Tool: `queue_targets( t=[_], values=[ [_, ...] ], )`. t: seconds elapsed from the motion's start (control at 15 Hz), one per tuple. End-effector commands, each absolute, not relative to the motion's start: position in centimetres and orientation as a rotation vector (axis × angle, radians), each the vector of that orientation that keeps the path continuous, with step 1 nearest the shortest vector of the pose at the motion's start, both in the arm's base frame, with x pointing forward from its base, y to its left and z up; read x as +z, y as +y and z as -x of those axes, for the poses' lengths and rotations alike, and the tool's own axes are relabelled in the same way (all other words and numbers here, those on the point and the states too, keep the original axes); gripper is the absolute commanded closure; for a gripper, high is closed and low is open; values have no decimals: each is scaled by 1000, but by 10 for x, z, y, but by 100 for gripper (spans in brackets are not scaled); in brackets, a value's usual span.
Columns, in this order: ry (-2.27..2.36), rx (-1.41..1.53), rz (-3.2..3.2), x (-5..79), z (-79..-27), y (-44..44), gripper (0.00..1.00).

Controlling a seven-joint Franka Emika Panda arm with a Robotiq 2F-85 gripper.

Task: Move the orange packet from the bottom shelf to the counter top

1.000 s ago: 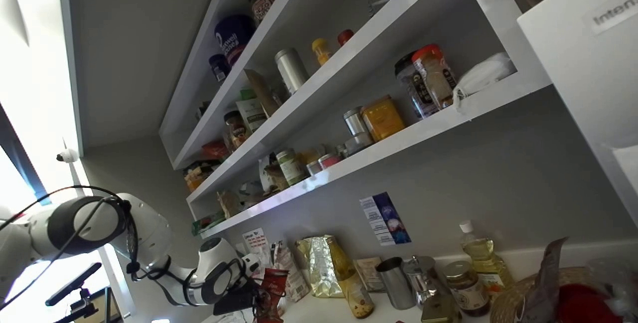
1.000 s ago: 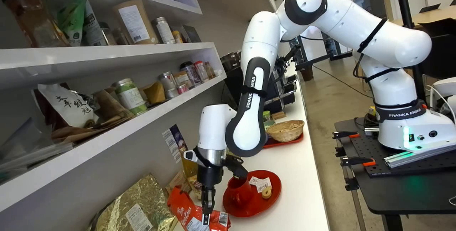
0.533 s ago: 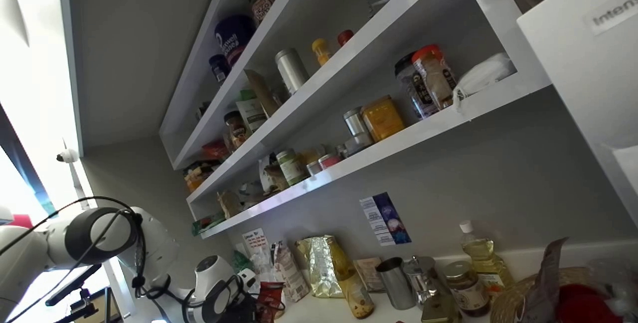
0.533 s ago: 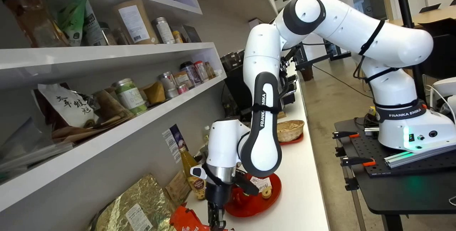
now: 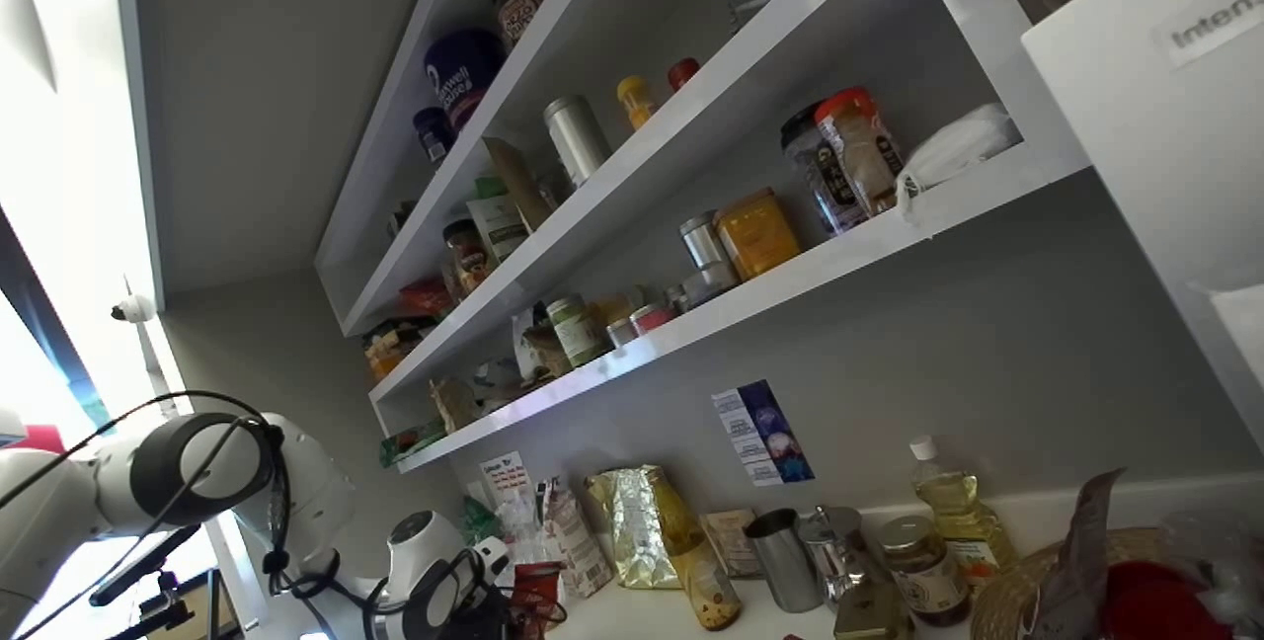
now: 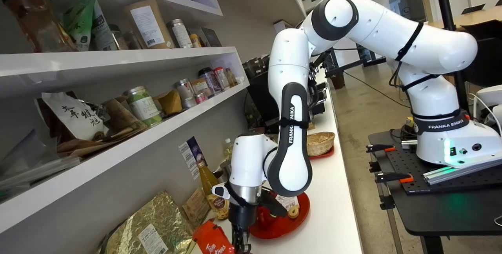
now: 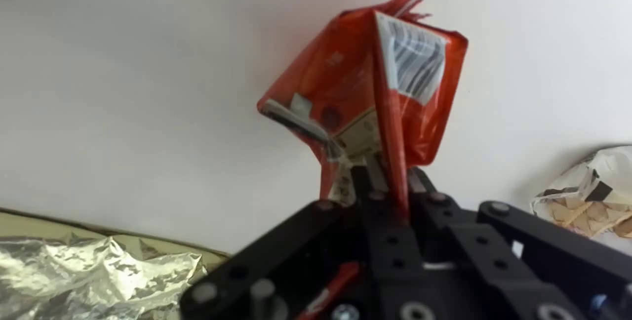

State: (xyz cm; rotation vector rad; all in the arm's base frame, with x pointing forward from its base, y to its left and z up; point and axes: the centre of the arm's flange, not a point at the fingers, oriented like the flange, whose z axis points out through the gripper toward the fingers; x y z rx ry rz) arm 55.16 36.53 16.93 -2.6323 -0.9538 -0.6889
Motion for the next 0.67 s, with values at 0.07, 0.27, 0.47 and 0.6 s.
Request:
queue_targets(
  t=[0.07, 0.27, 0.47, 0.6],
  values=[
    [-964, -592, 2699, 158, -545, 354, 49],
    [-967, -534, 2732, 159, -542, 347, 29],
    [-930, -384, 2781, 178, -542, 340, 5],
    [-898, -237, 2801, 201, -541, 334, 0]
  ],
)
